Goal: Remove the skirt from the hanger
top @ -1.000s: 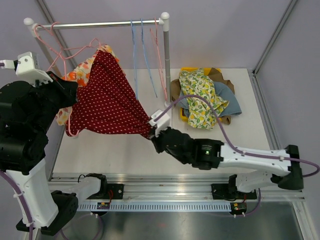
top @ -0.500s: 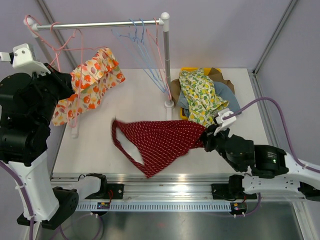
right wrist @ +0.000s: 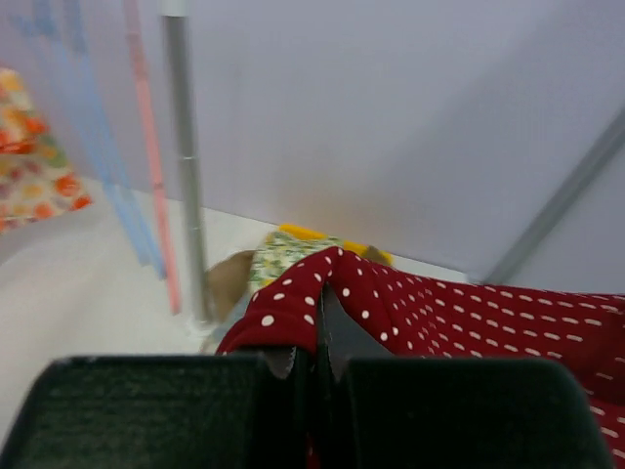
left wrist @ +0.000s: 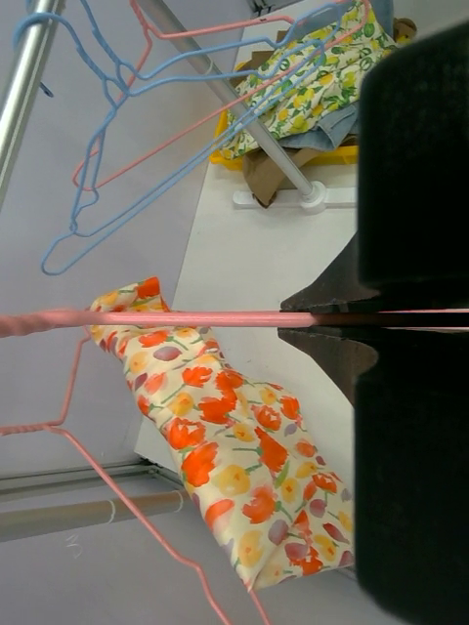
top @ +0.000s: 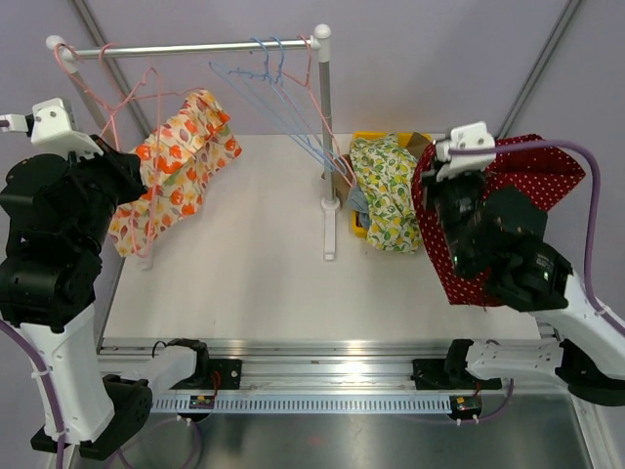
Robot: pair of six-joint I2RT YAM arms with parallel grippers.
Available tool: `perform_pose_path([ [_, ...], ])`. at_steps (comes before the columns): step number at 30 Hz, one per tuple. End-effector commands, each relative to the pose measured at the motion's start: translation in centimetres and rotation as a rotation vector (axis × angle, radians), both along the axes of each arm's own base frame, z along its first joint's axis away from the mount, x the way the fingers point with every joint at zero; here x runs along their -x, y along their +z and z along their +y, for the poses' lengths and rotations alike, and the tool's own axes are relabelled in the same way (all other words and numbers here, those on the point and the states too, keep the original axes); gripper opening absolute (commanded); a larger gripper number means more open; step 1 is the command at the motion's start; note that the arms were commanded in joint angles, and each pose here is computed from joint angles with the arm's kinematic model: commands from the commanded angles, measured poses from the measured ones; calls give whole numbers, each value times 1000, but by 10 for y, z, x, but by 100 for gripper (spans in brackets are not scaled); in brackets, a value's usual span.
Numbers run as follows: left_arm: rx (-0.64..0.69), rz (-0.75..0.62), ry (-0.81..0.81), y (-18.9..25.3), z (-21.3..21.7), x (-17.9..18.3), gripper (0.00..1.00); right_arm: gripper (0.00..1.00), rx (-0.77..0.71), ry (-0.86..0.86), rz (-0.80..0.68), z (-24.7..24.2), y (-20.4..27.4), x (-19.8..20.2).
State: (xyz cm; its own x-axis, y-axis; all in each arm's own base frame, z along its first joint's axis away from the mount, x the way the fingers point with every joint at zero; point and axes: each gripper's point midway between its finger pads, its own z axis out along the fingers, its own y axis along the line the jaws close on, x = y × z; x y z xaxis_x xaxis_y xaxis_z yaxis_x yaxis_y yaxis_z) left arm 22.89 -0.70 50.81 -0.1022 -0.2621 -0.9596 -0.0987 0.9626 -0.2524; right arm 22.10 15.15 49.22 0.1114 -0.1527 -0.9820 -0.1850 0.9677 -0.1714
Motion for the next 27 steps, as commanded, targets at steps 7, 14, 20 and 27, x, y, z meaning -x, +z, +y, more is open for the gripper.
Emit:
perform_pose_path([
  [7,-26,-42,-24,2,-3,-6,0,0,96,-348,-121,-91,68,-136],
  [14,-34,-46,-31,0,-4,-9,0,0,44,-335,-61,-81,45,-249],
  [20,-36,-23,-39,-13,-8,-29,0,1,-73,-270,192,-47,-68,-292],
  [27,-40,-12,-53,-13,-15,-64,0,99,-277,-11,496,-2,-222,-222],
])
